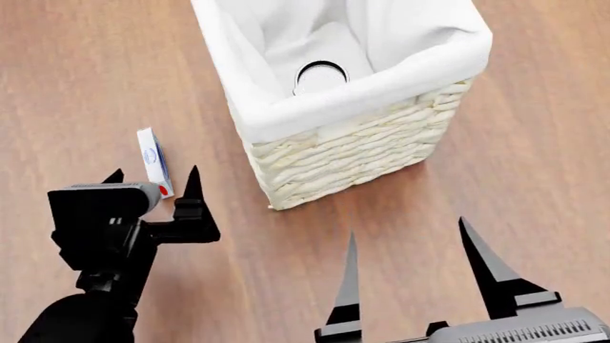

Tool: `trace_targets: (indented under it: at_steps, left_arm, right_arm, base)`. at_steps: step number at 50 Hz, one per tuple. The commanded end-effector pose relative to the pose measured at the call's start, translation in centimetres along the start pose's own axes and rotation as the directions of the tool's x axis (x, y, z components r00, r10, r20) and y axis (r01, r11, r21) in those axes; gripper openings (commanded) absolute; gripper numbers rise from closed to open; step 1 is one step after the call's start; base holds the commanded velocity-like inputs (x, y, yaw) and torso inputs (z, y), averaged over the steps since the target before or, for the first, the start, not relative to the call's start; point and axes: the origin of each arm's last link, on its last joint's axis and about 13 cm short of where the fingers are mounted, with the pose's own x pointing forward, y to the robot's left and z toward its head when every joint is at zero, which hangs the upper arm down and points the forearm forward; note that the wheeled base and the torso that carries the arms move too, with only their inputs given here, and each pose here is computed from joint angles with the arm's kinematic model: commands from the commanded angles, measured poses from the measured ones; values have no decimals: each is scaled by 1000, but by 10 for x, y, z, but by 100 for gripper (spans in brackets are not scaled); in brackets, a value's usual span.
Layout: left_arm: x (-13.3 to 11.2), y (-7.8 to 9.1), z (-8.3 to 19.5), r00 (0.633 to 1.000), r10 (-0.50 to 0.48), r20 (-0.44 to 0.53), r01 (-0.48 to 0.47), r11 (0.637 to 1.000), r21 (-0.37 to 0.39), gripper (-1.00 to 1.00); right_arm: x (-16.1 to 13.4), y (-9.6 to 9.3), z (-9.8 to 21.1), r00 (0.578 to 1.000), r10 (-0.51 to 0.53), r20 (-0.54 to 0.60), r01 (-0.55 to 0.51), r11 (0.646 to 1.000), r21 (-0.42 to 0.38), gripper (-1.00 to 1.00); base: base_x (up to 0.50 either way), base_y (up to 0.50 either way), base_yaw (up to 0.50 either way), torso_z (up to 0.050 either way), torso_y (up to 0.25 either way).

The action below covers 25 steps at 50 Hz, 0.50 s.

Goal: Pick up the alphabet soup and the cream cheese box, and put them in the basket.

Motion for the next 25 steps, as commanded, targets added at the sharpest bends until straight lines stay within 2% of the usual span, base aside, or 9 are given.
trace_targets:
  at_steps: [1,14,16,25]
  left_arm:
    - [8,4,-3,1000,28,-8,-28,1000,-1,100]
    - [16,10,-24,996,66,-67,-66,998,11,100]
    - [18,12,-28,994,71,-84,-72,997,-5,100]
    - [21,13,-31,992,85,-89,-85,996,2,100]
  right_arm:
    - [0,0,0,1000,-2,-6,2,1000,4,100]
    - [0,1,0,1000,-1,-6,1,1000,7,100]
    - [-1,1,-1,1000,-1,-8,1,1000,8,100]
    - [-2,1,-1,1000,-6,-13,6,1000,8,100]
  base:
    - [0,0,0,0,0]
    - [0,0,0,0,0]
    - [0,0,0,0,0]
    - [0,0,0,0,0]
